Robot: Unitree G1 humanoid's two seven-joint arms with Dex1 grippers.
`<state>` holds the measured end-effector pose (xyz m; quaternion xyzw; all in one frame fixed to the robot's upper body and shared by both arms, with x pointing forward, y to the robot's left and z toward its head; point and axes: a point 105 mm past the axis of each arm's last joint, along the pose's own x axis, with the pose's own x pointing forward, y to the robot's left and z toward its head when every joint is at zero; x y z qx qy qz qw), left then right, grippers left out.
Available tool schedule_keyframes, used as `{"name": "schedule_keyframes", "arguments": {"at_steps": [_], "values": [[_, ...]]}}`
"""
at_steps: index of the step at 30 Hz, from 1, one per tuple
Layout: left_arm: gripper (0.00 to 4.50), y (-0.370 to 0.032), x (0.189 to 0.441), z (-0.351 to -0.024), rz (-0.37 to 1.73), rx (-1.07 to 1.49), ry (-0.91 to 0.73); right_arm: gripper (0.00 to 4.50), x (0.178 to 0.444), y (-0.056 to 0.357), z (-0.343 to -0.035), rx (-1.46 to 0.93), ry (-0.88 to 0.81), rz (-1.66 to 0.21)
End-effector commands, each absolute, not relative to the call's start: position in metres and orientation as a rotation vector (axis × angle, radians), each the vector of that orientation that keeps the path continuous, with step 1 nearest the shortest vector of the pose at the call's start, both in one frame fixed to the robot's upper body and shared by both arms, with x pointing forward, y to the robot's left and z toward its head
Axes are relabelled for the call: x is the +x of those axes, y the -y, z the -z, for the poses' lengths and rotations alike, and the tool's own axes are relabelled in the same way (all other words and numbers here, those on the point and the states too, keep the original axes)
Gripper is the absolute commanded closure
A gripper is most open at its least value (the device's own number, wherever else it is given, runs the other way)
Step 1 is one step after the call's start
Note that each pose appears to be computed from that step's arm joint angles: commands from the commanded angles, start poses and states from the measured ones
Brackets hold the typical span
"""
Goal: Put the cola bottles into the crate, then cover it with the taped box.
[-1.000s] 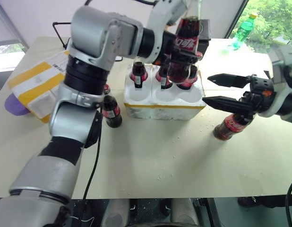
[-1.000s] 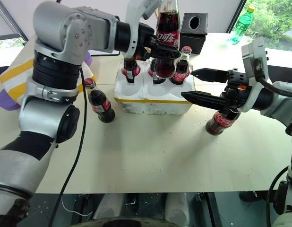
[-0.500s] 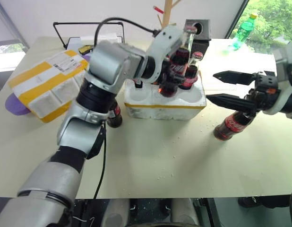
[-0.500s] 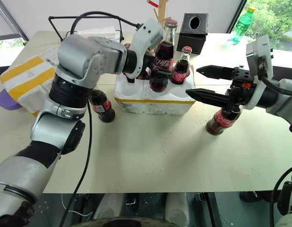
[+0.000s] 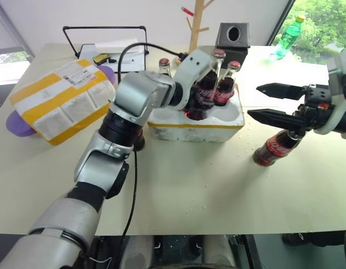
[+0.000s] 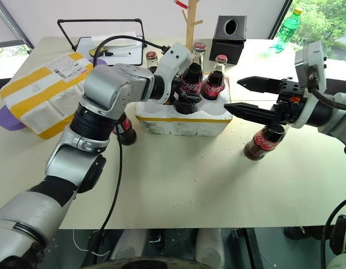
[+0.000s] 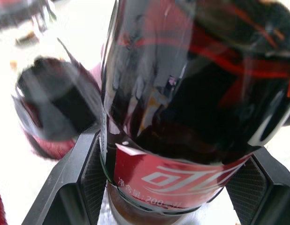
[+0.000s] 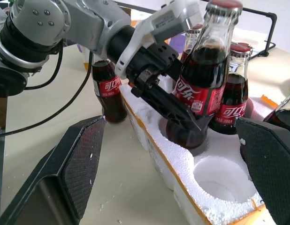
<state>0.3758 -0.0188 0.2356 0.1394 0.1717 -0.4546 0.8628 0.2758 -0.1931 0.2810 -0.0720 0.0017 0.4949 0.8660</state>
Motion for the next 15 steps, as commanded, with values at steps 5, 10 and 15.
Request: {"name": "schedule_keyframes", "arguments": {"at_steps": [5,10,15], "values": [[0.05,0.028,0.367,-0.264,0.986,0.304,-0.250,0.00,0.274,0.196,-0.299,-0.192,0.065,-1.017],[0.05,0.027,0.369,-0.275,0.986,0.292,-0.230,0.00,0.276,0.196,-0.300,-0.187,0.069,-1.015],[0.05,0.024,0.366,-0.305,1.009,0.271,-0.186,0.00,0.276,0.197,-0.299,-0.183,0.067,-1.012]]}}
